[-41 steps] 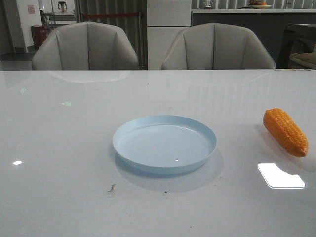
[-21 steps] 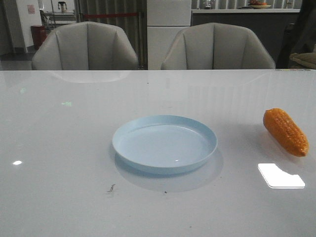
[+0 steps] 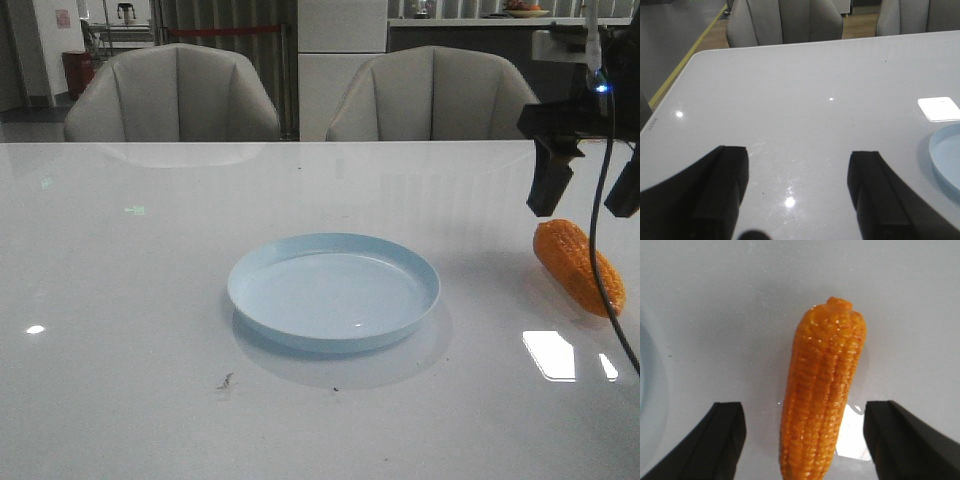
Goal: Place corn on plate with both arms
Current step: 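Lower the right gripper over the orange corn cob and grasp it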
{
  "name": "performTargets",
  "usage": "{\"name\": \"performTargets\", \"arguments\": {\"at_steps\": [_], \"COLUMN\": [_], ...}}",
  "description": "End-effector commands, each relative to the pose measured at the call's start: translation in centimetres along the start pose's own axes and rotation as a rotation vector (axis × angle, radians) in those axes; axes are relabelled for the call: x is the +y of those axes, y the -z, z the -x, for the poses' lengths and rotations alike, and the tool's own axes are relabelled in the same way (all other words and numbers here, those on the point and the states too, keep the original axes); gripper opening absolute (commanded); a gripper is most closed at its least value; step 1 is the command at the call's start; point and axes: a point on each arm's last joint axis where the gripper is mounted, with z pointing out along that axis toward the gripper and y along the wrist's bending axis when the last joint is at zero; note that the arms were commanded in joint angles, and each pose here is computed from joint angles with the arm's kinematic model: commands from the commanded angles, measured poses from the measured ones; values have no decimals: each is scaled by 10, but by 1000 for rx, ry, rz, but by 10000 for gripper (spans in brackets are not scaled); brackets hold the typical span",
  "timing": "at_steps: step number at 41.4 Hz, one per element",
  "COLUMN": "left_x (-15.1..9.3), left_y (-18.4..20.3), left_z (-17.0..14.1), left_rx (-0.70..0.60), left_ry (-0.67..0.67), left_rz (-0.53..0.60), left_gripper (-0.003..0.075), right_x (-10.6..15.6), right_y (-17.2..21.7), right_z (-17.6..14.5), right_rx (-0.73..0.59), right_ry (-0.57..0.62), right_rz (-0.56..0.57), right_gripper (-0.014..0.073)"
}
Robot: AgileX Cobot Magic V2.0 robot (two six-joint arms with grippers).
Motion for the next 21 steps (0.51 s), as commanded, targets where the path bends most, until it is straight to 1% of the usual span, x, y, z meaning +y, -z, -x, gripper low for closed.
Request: {"name": "performTargets", "arguments": {"at_steps": [1,10,15,17,20,21], "left_x": [0,-1,-1,-1,-1,-1], "left_y": [4,3,3,3,3,3], "left_z": [16,15,15,15,15,15], "left_rx": [-107,-96,-94,-94,-94,-94], "left_ry": [51,63,63,63,65,65], "left_rz": [-4,-13,-14,-14,-15,-15], "left_gripper": [486,486,486,486,486,486], "right_x": [-2,-4,-5,-5,-5,-5], "right_y": [11,-22,-28,-28,-28,-28], "right_z": [14,11,11,11,12,12], "right_rx": [-82,-16,-14,-15,-20,-22], "right_ry": [-3,-15,-16,-16,-16,-16], "right_rz": [-18,-21,-22,-22,-22,-22], "right_gripper": [592,592,590,571,501,463]}}
